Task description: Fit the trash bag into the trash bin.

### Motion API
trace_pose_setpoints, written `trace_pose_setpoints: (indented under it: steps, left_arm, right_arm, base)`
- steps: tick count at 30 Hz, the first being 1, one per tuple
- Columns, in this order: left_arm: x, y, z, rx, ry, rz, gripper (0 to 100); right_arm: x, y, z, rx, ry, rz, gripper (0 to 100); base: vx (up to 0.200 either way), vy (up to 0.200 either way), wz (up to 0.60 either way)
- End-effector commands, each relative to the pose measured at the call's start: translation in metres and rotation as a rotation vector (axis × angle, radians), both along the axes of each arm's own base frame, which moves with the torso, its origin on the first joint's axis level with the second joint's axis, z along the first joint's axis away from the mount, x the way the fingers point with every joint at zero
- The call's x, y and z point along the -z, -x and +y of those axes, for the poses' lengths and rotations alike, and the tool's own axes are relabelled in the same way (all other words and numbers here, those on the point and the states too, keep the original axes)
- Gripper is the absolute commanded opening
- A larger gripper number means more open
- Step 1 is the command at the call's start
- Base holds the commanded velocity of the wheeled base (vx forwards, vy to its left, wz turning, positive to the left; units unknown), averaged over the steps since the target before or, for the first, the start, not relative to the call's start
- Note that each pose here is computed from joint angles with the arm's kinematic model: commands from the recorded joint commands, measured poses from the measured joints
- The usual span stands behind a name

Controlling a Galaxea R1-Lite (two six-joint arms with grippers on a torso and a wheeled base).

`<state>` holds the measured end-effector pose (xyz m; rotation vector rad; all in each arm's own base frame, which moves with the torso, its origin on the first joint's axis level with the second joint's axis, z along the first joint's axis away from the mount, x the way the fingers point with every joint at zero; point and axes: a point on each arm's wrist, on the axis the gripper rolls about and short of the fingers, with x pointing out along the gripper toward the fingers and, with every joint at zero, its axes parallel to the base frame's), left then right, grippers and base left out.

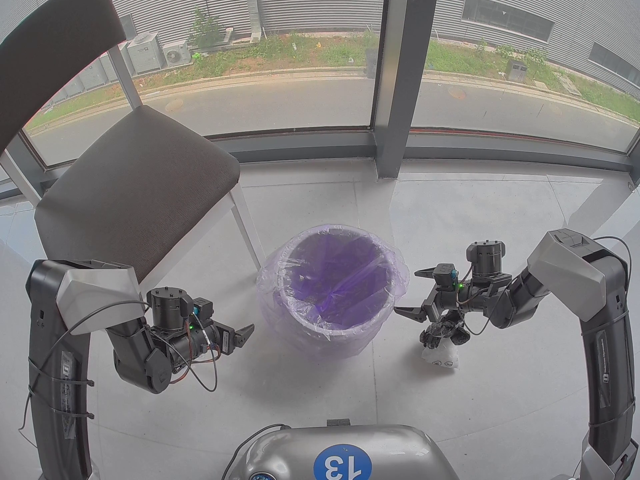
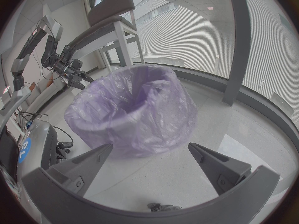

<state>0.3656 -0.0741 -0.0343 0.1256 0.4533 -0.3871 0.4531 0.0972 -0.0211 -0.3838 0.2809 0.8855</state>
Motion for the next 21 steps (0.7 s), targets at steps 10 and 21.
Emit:
trace_pose_setpoints:
  steps: [10,21]
  left_arm:
    - [0.005,0.002,0.001,-0.001,0.001,-0.003,100]
    - [0.008,0.001,0.001,-0.004,0.002,-0.013,100]
  right_arm:
    - [0.008,0.000,0.019,-0.039,0.001,0.003,0]
    - [0.009,-0.002,0.013,-0.025,0.000,0.012,0]
  base:
    - [0.000,0.000,0.00]
    - [0.000,0.000,0.00]
